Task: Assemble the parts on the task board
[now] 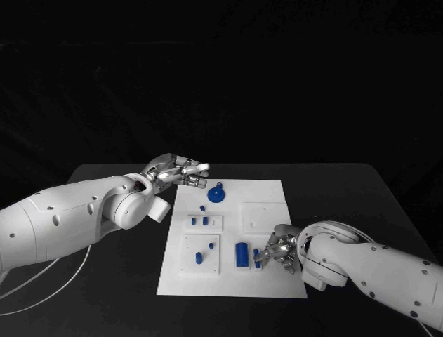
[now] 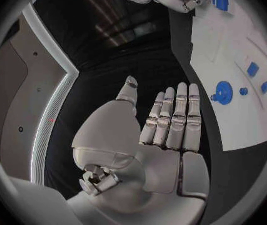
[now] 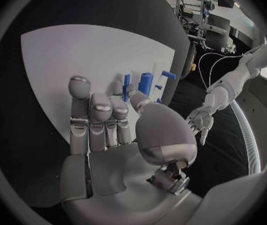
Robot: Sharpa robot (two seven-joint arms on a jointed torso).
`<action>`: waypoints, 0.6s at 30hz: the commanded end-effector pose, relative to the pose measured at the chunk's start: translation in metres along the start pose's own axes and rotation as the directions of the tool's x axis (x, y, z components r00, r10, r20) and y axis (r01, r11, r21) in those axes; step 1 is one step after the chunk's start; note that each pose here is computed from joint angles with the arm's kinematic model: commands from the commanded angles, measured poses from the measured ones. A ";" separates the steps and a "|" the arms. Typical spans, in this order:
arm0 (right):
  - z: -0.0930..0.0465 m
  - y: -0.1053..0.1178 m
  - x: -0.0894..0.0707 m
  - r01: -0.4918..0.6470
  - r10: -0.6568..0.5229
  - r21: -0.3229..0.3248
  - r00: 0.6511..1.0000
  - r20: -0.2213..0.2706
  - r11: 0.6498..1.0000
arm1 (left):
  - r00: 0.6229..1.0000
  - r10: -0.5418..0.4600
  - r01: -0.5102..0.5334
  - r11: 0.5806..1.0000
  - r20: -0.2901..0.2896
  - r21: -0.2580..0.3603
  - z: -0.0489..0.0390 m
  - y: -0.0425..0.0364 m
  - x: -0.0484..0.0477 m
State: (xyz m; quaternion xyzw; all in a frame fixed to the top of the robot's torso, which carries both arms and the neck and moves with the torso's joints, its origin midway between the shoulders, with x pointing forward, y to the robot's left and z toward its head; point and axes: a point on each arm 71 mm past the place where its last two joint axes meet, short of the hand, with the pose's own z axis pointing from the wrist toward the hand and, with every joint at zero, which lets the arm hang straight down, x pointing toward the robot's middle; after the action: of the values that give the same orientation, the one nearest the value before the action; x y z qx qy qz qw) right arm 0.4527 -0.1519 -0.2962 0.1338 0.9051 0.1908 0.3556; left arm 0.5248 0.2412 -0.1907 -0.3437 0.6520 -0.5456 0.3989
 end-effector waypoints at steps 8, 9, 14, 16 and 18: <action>0.005 -0.014 0.011 0.000 0.000 0.037 1.000 -0.004 0.999 | 1.000 -0.007 0.007 1.000 -0.014 0.007 0.0004 -0.0008 0.0020; 0.005 -0.014 0.011 -0.002 0.002 0.037 1.000 -0.002 0.999 | 1.000 -0.007 0.007 1.000 -0.014 0.007 0.0004 -0.0008 0.0019; 0.004 -0.017 0.011 -0.021 0.021 0.030 1.000 -0.003 0.999 | 1.000 -0.007 0.007 1.000 -0.013 0.007 0.0002 -0.0008 0.0018; 0.003 -0.018 0.010 -0.036 0.037 0.022 0.999 -0.005 0.999 | 1.000 -0.007 0.007 1.000 -0.013 0.007 0.0002 -0.0007 0.0017; 0.002 -0.020 0.009 -0.067 0.067 0.006 0.998 -0.006 0.998 | 1.000 -0.007 0.007 1.000 -0.012 0.006 0.0000 -0.0007 0.0014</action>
State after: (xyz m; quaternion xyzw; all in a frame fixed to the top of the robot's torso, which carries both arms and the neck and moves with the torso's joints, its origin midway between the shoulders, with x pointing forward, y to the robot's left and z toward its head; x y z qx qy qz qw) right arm 0.4500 -0.1606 -0.3018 0.1526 0.8978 0.2049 0.3587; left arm 0.5248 0.2418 -0.1909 -0.3440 0.6522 -0.5451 0.3990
